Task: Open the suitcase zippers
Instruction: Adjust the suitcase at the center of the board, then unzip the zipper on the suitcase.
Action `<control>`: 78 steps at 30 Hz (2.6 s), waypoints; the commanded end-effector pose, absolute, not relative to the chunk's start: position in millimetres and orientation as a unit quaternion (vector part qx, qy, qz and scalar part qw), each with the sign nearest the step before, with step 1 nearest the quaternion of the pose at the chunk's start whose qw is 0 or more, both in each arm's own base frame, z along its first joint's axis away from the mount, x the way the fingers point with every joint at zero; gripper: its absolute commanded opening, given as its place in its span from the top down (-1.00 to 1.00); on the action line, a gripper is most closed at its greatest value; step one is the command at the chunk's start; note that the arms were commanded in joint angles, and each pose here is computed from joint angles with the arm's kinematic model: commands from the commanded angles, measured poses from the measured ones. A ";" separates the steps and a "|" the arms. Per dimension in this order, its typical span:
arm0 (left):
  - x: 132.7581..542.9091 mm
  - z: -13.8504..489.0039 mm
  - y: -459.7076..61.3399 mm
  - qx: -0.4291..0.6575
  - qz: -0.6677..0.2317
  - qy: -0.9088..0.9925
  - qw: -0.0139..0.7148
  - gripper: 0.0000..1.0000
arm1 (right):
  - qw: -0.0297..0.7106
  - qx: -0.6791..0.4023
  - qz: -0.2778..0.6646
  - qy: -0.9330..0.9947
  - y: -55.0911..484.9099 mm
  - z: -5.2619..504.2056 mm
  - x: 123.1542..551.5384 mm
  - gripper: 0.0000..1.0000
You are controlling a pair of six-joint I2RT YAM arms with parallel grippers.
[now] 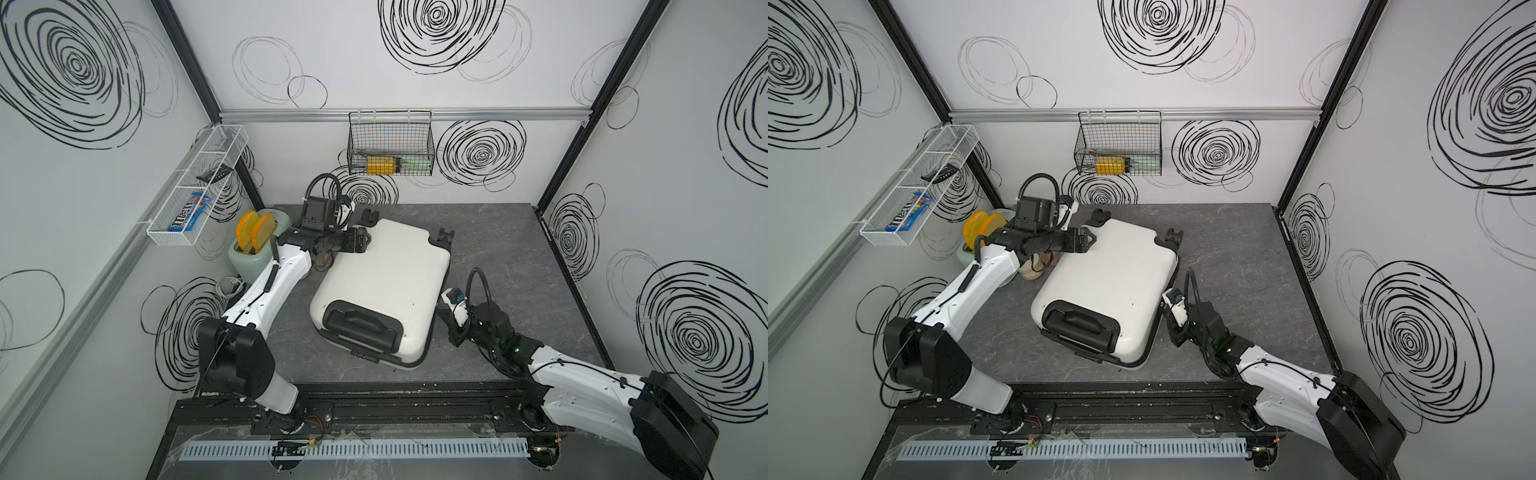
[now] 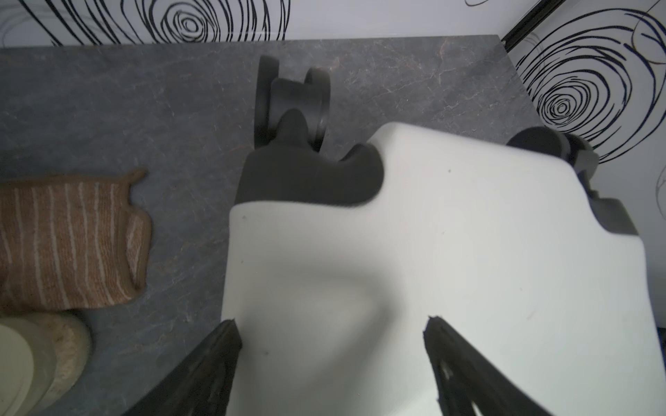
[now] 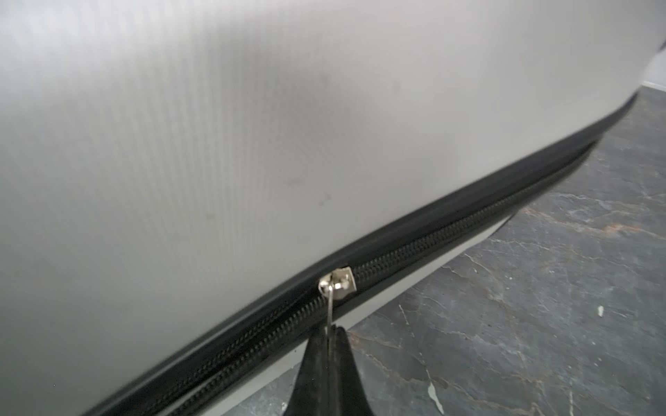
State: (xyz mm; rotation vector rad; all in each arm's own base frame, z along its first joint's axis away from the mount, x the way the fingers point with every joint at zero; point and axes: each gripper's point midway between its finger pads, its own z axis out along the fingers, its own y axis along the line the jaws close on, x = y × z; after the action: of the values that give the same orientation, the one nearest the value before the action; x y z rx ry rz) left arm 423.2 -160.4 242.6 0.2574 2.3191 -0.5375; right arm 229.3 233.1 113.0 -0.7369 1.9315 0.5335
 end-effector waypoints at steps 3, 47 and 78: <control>399.6 206.4 -246.8 0.179 -0.282 0.901 0.277 -0.68 | 0.561 -0.274 0.297 0.723 274.2 177.2 226.0 1.00; 200.2 209.1 -85.2 -0.343 -0.217 0.900 0.157 -0.70 | 0.568 -0.206 0.307 0.736 266.1 176.0 215.2 1.00; 212.9 151.1 -34.2 -0.350 -0.153 0.907 0.180 0.08 | 0.535 -0.153 0.250 0.793 208.9 138.7 249.9 1.00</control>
State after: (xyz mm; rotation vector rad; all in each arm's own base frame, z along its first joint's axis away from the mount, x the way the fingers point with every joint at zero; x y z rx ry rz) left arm 207.5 -66.3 166.6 -1.0575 2.5658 -0.6626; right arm 236.2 226.9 136.6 -0.4394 1.8865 0.6140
